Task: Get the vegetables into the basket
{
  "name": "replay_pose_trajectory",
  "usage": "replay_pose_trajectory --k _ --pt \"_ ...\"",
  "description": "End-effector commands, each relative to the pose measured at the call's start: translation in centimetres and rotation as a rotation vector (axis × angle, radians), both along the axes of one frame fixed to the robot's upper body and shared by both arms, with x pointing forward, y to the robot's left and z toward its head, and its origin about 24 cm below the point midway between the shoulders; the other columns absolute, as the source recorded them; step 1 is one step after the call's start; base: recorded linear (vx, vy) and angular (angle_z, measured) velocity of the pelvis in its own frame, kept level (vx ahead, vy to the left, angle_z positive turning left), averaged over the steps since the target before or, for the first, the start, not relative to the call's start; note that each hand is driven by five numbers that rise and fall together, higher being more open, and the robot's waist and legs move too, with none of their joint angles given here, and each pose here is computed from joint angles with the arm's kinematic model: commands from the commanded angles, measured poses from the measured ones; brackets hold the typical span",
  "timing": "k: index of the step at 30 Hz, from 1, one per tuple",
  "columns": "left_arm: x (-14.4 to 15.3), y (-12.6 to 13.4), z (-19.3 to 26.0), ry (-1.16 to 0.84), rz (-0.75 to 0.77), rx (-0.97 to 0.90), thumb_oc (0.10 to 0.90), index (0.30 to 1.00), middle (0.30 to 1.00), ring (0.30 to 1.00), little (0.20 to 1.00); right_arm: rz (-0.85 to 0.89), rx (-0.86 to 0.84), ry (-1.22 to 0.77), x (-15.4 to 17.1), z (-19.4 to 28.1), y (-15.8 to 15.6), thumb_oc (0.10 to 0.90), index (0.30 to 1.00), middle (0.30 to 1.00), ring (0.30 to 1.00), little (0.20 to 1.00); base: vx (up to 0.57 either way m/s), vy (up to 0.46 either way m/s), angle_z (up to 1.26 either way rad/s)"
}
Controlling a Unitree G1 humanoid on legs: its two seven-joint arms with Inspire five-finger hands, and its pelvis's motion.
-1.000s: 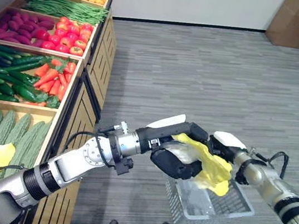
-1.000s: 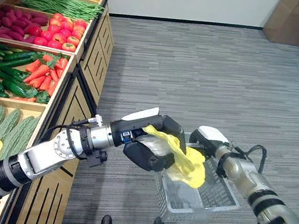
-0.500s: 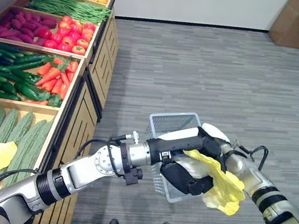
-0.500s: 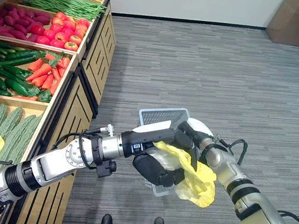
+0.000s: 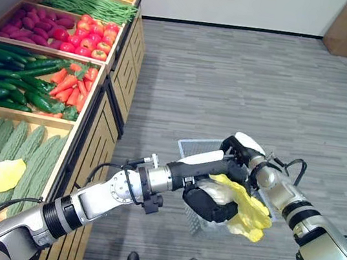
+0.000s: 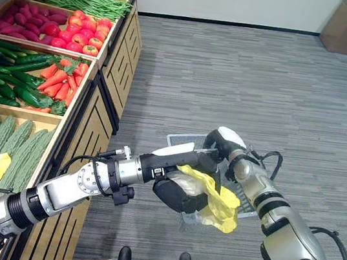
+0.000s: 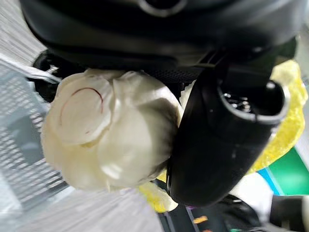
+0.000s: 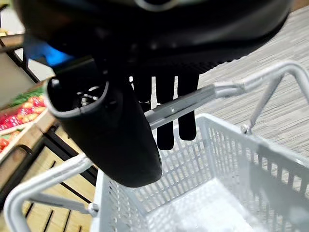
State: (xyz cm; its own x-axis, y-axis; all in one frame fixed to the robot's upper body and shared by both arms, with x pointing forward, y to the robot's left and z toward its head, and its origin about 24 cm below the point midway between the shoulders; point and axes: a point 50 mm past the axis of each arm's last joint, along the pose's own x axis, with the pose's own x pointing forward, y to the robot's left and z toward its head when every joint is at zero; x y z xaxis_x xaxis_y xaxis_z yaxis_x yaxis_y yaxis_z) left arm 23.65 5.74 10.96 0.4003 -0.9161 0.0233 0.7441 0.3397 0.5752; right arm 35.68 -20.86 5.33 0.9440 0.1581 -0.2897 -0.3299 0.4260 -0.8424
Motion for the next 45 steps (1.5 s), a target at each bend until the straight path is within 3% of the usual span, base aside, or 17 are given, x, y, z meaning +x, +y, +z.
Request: replay_pose_trajectory --k 1,17,32,45 --pt "0.3 -1.2 3.6 -0.226 -0.024 -0.107 0.4 0.3 0.3 0.3 0.3 0.082 0.182 -0.433 4.3 12.8 4.0 0.4 0.3 0.3 0.3 0.3 0.0 0.0 0.0" --pt "3.2 -0.6 1.3 -0.367 0.183 0.044 0.4 0.3 0.3 0.3 0.3 0.112 0.235 -0.476 4.7 14.5 6.7 0.4 0.3 0.3 0.3 0.3 0.0 0.0 0.0" --pt "1.0 -3.8 5.2 -0.383 0.052 -0.171 0.4 0.3 0.3 0.3 0.3 0.131 0.284 -0.474 5.1 14.3 10.6 0.4 0.3 0.3 0.3 0.3 0.0 0.0 0.0" --pt "1.8 -3.7 0.0 -0.328 0.109 0.026 0.4 0.3 0.3 0.3 0.3 0.161 0.394 -0.55 4.6 16.1 12.6 0.4 0.3 0.3 0.3 0.3 0.0 0.0 0.01"
